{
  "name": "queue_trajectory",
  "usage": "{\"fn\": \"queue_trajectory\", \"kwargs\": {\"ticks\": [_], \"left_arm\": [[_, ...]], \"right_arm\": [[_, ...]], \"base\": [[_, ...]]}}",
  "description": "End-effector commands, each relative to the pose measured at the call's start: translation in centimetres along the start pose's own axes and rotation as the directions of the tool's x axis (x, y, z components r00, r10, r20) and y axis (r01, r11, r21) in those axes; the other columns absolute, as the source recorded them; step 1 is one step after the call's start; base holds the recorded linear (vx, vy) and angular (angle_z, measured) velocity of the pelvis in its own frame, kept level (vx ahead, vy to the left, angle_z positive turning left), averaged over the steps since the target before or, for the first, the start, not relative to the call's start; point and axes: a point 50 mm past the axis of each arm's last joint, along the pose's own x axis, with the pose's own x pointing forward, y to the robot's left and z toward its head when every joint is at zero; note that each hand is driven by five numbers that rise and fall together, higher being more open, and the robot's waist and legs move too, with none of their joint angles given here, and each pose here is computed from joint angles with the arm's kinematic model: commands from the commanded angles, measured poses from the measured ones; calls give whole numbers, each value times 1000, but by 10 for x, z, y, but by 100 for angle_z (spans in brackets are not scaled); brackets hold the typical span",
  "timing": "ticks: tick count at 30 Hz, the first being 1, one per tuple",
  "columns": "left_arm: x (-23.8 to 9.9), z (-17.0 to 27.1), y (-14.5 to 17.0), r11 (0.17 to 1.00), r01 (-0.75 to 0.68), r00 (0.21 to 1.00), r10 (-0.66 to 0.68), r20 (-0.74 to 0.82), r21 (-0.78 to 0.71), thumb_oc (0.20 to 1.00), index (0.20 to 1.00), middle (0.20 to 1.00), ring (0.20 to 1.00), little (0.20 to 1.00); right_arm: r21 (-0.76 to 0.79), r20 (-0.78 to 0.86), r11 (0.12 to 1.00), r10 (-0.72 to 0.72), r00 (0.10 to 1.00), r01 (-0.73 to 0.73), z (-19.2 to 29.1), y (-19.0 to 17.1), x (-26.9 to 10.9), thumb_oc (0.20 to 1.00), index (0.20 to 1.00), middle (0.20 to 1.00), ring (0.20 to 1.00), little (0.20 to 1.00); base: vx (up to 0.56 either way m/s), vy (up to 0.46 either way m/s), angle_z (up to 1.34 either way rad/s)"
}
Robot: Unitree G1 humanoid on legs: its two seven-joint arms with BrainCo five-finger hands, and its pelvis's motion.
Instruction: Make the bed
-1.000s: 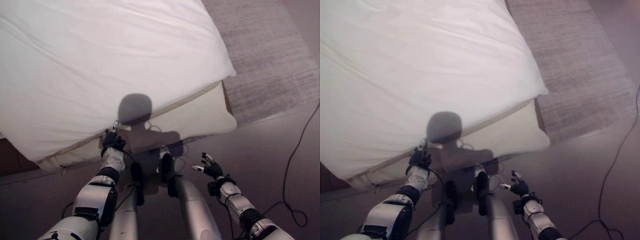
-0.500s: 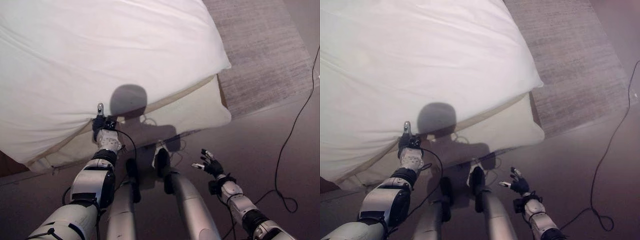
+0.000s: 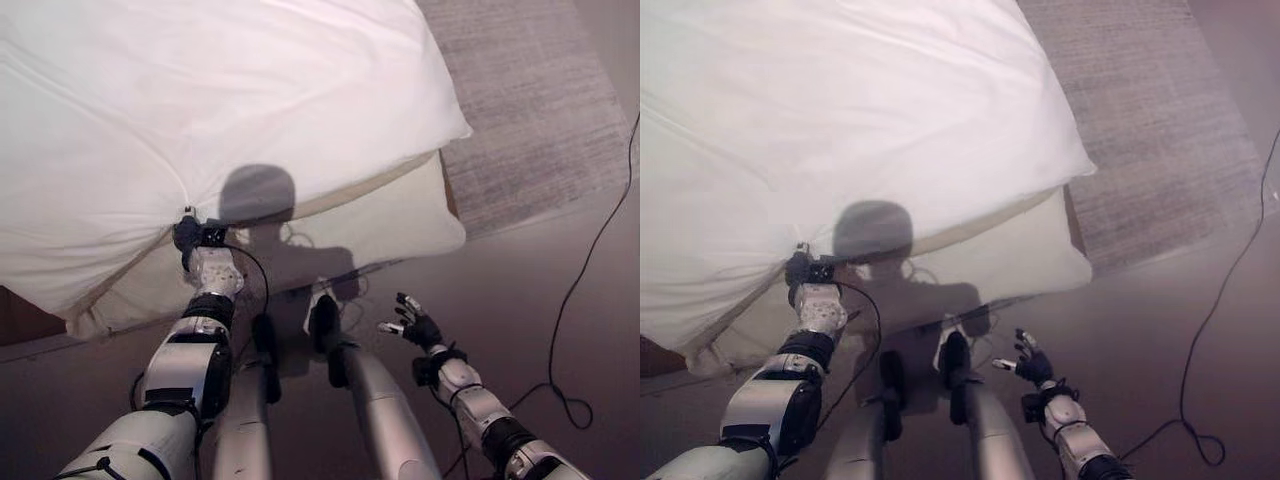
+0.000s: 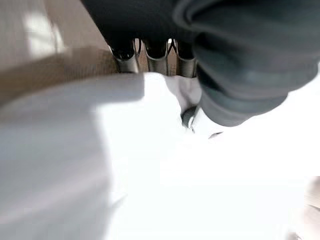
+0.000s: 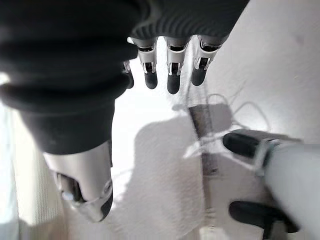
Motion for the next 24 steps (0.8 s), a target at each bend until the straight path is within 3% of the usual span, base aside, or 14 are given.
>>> {"fn": "queue_trajectory", "kwargs": {"ticks": [1, 3, 5, 8, 9, 10, 12, 15, 16, 18, 20, 24], "left_arm": [[-20, -14, -31, 982, 188, 982, -188, 13, -17, 200, 200, 200, 200, 200], [-28, -18, -35, 974, 224, 975, -224, 8, -43, 200, 200, 200, 200, 200], [-54, -24, -47, 930, 344, 937, -348, -14, -126, 200, 200, 200, 200, 200], [-54, -24, -47, 930, 344, 937, -349, -14, -126, 200, 200, 200, 200, 200], [-75, -23, -62, 872, 453, 884, -466, -28, -186, 200, 200, 200, 200, 200], [-75, -23, -62, 872, 454, 884, -466, -28, -185, 200, 200, 200, 200, 200], [-88, -17, -73, 821, 524, 841, -541, -13, -227, 200, 200, 200, 200, 200], [-97, -12, -80, 787, 566, 812, -584, 0, -246, 200, 200, 200, 200, 200], [-104, -5, -89, 750, 611, 779, -626, 25, -253, 200, 200, 200, 200, 200], [-108, -2, -92, 731, 634, 761, -648, 33, -250, 200, 200, 200, 200, 200], [-115, 8, -101, 692, 681, 724, -686, 74, -239, 200, 200, 200, 200, 200], [-115, 23, -101, 685, 703, 710, -690, 137, -190, 200, 200, 200, 200, 200]], "right_arm": [[104, 53, 994, -24, 998, 19, 3, 1, -6, 1000, 1000, 1000, 1000, 1000], [164, 68, 986, -29, 997, 17, 8, 4, -2, 1000, 1000, 1000, 1000, 1000], [413, 134, 910, -33, 990, -25, 34, 21, 13, 1000, 1000, 1000, 1000, 1000], [413, 135, 910, -33, 990, -25, 34, 21, 13, 1000, 1000, 1000, 1000, 1000], [657, 185, 743, 10, 983, -131, 59, 47, 27, 1000, 1000, 1000, 1000, 1000], [658, 186, 741, 10, 982, -132, 59, 47, 27, 1000, 1000, 1000, 1000, 1000], [750, 213, 637, 22, 977, -178, 79, 62, 35, 1000, 1000, 1000, 1000, 1000], [785, 233, 587, 16, 972, -198, 94, 67, 41, 1000, 1000, 1000, 1000, 1000], [822, 265, 526, -9, 964, -221, 112, 69, 46, 1000, 1000, 1000, 1000, 1000], [833, 278, 503, -16, 960, -233, 119, 70, 47, 1000, 1000, 1000, 1000, 1000], [867, 314, 422, -49, 948, -265, 138, 70, 49, 1000, 1000, 1000, 1000, 1000], [879, 347, 379, -90, 934, -290, 155, 65, 52, 1000, 1000, 1000, 1000, 1000]], "base": [[-28, 7, 5], [-22, 5, 4], [-37, 1, 9], [-16, -5, 23], [-27, -17, 18], [-36, -17, 24], [-16, -3, 23], [-9, -26, 26], [-5, -36, 26], [10, -27, 29], [38, -9, 43], [30, 13, 23]]}}
